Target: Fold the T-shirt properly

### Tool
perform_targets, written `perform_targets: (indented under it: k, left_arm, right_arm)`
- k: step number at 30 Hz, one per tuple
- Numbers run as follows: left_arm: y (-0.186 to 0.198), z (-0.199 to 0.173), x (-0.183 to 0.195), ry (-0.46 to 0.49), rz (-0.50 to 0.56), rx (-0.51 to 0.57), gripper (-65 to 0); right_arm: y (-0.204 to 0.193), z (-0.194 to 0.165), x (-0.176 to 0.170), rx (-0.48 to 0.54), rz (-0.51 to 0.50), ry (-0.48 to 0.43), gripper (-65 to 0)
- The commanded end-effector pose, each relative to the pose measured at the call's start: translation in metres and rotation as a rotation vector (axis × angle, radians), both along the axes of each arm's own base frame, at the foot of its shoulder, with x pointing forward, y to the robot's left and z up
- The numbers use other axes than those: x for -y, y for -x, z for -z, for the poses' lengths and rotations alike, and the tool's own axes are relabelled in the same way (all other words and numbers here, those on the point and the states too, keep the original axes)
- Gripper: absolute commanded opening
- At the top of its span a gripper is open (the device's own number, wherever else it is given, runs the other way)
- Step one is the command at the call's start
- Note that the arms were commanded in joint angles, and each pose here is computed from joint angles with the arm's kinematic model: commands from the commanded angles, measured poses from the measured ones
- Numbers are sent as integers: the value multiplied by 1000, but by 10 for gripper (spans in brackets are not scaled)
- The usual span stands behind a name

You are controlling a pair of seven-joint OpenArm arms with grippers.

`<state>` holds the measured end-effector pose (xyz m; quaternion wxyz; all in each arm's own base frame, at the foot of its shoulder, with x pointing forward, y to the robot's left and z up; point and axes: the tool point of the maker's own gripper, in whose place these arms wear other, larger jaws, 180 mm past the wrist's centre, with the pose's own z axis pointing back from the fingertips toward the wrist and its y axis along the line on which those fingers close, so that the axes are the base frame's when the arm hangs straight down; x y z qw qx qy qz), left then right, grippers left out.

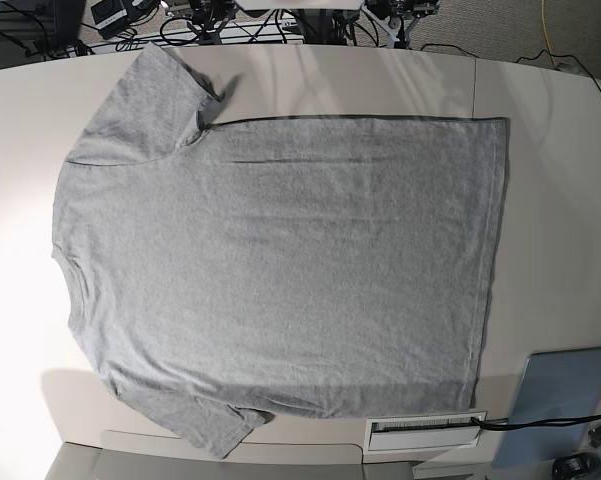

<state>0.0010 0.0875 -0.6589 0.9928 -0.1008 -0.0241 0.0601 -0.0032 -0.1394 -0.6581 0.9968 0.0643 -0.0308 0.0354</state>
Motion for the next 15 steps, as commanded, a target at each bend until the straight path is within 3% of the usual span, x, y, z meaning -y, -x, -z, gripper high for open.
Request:
perform_targets:
  k: [1, 6, 15]
  left_arm:
    - [2, 0, 2, 7, 4, 3, -518]
    - [2, 0, 2, 7, 5, 2, -518]
    - [22, -3, -4, 13, 10, -6, -518]
  right_arm:
    - [1, 0, 3, 6, 10, -1, -539]
    - [1, 0, 3, 3, 10, -1, -539]
    - [27, 0, 6, -116, -5, 10, -539]
